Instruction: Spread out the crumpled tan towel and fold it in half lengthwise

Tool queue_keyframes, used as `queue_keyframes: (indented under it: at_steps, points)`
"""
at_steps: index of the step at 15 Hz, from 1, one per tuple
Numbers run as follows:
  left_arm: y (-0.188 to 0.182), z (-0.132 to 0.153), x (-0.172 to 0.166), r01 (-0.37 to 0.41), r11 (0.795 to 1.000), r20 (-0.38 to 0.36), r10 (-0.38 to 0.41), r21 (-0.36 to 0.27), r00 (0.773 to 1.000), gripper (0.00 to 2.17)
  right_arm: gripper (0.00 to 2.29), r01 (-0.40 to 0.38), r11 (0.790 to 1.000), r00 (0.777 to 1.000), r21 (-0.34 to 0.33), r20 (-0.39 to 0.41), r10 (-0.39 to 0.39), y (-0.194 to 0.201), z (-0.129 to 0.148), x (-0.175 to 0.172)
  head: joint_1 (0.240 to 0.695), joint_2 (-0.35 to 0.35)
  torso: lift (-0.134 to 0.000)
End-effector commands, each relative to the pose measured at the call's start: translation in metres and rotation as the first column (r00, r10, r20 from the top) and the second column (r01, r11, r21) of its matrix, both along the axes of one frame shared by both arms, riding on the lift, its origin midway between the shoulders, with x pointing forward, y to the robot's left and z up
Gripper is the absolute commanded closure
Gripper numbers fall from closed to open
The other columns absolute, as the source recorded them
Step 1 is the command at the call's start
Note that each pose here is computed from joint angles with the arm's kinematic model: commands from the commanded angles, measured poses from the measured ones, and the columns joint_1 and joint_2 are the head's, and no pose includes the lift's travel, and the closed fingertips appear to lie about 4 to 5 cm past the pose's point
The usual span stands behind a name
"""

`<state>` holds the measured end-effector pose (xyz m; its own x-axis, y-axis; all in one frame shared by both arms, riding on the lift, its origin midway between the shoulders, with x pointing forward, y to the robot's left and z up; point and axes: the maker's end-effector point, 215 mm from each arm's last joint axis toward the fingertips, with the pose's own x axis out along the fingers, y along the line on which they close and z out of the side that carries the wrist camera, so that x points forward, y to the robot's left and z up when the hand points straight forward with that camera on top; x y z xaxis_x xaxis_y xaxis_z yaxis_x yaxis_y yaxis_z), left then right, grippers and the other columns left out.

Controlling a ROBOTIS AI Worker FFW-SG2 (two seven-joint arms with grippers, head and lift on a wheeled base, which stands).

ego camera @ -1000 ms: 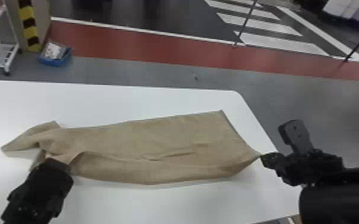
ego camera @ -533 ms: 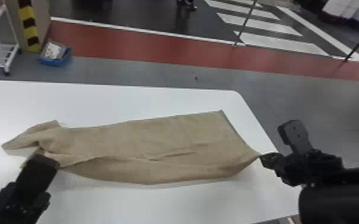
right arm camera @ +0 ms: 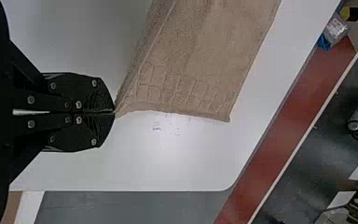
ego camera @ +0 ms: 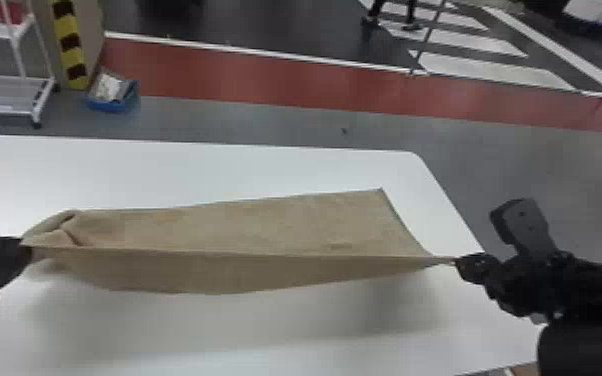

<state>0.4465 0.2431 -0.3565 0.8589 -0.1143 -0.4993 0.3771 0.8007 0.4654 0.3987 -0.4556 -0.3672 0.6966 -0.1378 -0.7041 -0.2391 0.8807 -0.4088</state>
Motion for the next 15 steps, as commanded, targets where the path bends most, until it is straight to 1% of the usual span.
queue_keyframes:
  at_steps: [1,2,3,4,5,7,8,9,10,12,13,14,15]
  points:
    - [0.005,0.019,0.004,0.111,0.984,0.021,-0.115,0.138,0.993,1.88,1.17,-0.005,1.000,1.000,0.000,0.014,0.005,0.004,0.007,0.002,0.695,-0.278,-0.123]
    - [0.001,0.022,0.001,0.180,0.967,-0.014,-0.181,0.182,0.983,1.88,1.17,-0.008,1.000,1.000,-0.002,0.016,0.008,0.003,0.009,0.002,0.695,-0.277,-0.123]
    - [-0.002,0.019,-0.004,0.241,0.947,-0.053,-0.235,0.214,0.971,1.88,1.17,-0.011,1.000,1.000,-0.007,0.012,0.011,0.004,0.009,-0.001,0.695,-0.277,-0.123]
    - [-0.010,0.015,-0.011,0.312,0.918,-0.090,-0.299,0.245,0.950,1.88,1.17,-0.012,1.000,1.000,-0.009,0.010,0.012,0.004,0.008,-0.002,0.695,-0.279,-0.123]
    - [-0.020,0.009,-0.018,0.362,0.898,-0.122,-0.342,0.249,0.932,1.88,1.17,-0.017,1.000,1.000,-0.007,0.009,0.017,0.007,0.007,-0.001,0.695,-0.283,-0.123]
    - [-0.046,-0.015,-0.039,0.457,0.864,-0.203,-0.419,0.212,0.885,1.88,1.17,-0.024,1.000,1.000,-0.009,0.006,0.024,0.010,0.006,0.000,0.695,-0.304,-0.123]
    - [-0.056,-0.029,-0.049,0.489,0.847,-0.241,-0.441,0.208,0.865,1.88,1.17,-0.025,1.000,1.000,-0.009,0.006,0.025,0.010,0.006,0.000,0.695,-0.314,-0.123]
    - [-0.062,-0.039,-0.056,0.512,0.834,-0.267,-0.456,0.207,0.849,1.88,1.17,-0.024,1.000,1.000,-0.009,0.007,0.024,0.009,0.007,0.000,0.695,-0.325,-0.123]
    - [-0.071,-0.044,-0.062,0.544,0.813,-0.279,-0.483,0.209,0.830,1.88,1.17,-0.025,1.000,1.000,-0.010,0.008,0.025,0.010,0.007,0.000,0.695,-0.339,-0.123]
    - [-0.079,-0.053,-0.071,0.563,0.802,-0.294,-0.499,0.200,0.815,1.88,1.17,-0.025,1.000,1.000,-0.014,0.009,0.025,0.009,0.008,0.001,0.695,-0.350,-0.123]
    - [-0.085,-0.055,-0.072,0.563,0.804,-0.289,-0.501,0.193,0.815,1.84,1.17,-0.026,1.000,1.000,-0.016,0.012,0.026,0.009,0.009,0.002,0.695,-0.350,-0.123]
    - [-0.092,-0.055,-0.073,0.561,0.805,-0.277,-0.503,0.194,0.818,1.49,1.17,-0.013,1.000,1.000,-0.021,0.019,0.014,0.003,0.013,0.003,0.695,-0.350,-0.123]
    - [-0.095,-0.057,-0.074,0.559,0.805,-0.271,-0.503,0.199,0.820,0.97,1.17,-0.005,1.000,1.000,-0.025,0.027,0.005,-0.002,0.017,0.005,0.695,-0.350,-0.123]
